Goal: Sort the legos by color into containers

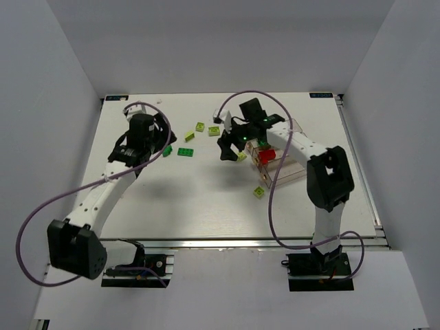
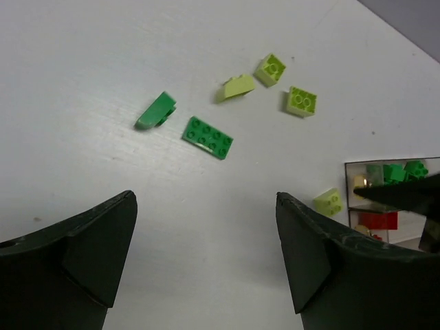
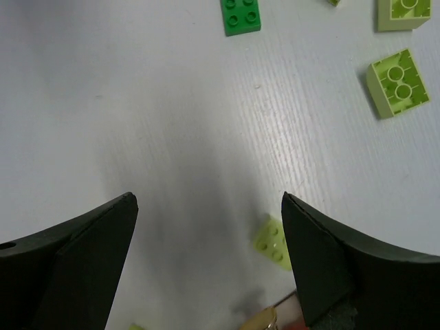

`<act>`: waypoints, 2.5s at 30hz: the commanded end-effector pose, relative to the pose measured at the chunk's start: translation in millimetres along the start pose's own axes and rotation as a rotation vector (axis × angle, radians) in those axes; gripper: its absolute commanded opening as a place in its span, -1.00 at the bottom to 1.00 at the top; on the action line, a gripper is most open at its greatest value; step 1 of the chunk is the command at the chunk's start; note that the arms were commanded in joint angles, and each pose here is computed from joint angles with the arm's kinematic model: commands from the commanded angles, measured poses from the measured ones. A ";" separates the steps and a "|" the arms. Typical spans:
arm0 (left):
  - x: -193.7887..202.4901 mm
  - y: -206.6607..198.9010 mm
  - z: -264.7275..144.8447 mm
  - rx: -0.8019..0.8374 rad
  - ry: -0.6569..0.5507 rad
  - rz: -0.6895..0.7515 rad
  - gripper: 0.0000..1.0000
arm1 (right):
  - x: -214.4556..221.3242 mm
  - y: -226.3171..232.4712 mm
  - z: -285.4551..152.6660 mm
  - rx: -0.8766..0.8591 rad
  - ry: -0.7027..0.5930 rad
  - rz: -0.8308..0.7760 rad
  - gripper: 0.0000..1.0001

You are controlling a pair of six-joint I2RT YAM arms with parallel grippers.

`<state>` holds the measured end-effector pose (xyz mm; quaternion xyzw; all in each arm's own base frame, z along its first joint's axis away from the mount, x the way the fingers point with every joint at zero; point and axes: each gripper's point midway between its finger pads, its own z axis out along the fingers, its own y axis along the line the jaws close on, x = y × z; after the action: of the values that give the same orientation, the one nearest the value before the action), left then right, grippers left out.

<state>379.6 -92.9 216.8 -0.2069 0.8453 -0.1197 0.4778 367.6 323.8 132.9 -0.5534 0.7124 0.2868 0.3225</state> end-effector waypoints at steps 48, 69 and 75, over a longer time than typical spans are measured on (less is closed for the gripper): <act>26.1 81.6 -92.1 -0.208 -0.020 -0.131 0.84 | -9.5 8.1 184.8 -0.080 0.050 -0.051 -0.43; 61.9 84.0 -63.4 -0.162 0.040 -0.106 0.84 | -74.0 27.3 -11.3 -0.070 -0.175 -0.124 -1.00; 68.7 81.7 -52.3 -0.146 0.059 -0.085 0.85 | -10.2 -35.0 -76.7 0.109 -0.045 -0.188 -1.00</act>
<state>276.4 -48.4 155.2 -0.2832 0.8594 -0.0716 0.4195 380.1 309.6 201.9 -0.5701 0.6534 0.2925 0.4031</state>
